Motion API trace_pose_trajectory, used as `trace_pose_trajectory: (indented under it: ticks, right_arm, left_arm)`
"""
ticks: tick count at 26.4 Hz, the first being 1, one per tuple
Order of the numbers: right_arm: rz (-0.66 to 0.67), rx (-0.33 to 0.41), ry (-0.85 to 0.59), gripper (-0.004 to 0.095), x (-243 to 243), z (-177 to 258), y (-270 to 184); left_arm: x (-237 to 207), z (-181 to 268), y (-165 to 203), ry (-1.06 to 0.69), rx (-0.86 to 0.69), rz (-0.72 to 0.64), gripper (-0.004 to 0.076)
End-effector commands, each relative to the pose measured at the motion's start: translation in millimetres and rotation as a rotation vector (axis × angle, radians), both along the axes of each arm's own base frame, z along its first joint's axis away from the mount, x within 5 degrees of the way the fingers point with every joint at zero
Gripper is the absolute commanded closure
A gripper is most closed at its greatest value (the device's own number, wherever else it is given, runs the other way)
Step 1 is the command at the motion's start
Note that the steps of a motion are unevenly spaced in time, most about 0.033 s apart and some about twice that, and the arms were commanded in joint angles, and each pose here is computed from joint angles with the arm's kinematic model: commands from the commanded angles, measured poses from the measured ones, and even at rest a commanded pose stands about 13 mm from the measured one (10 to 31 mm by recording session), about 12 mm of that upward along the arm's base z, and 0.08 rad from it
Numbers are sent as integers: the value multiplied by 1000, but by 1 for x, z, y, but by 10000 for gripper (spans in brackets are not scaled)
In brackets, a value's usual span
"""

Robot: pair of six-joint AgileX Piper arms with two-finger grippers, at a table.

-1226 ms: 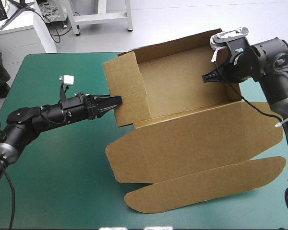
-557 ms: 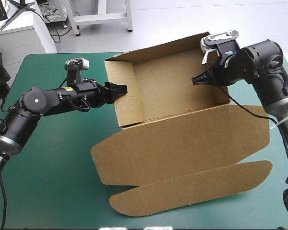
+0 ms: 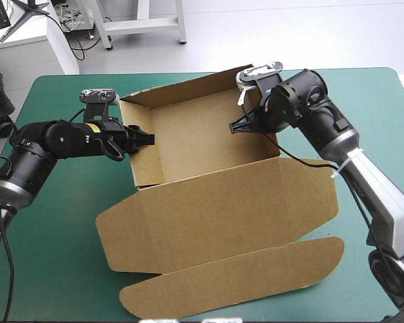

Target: Fold the box

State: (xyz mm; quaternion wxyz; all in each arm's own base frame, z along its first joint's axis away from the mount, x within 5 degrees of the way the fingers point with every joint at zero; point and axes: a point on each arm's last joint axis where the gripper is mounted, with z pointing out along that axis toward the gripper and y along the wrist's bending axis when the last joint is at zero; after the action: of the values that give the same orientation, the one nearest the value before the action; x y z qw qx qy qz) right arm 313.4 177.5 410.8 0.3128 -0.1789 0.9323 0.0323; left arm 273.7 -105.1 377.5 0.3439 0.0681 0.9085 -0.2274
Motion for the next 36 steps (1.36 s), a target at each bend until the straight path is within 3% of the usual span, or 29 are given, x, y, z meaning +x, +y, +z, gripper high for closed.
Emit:
trace_pose_trajectory:
  ticks: [1, 4, 7, 8, 16, 24, 36]
  right_arm:
    - [62, 172, -71, 922, -11, 19, 23]
    - [54, 193, -59, 922, -7, 12, 32]
    - [47, 242, -27, 922, 2, 1, 42]
    - [42, 242, -17, 922, 4, -3, 44]
    - [-14, 224, 73, 923, 37, -49, 55]
    - [-70, 256, 181, 922, 76, -87, 29]
    - [-41, 165, 227, 922, 99, -133, 28]
  left_arm:
    - [1, 26, 0, -34, -20, 50, 502]
    - [9, 23, 0, -6, 20, 60, 570]
    - [19, 9, -9, 20, 59, 38, 724]
    - [21, 6, -12, 22, 71, 28, 734]
    - [46, -32, -34, 69, 176, 76, 734]
    - [70, -76, -43, 170, 232, 72, 734]
    - [91, -125, -54, 269, 228, 72, 733]
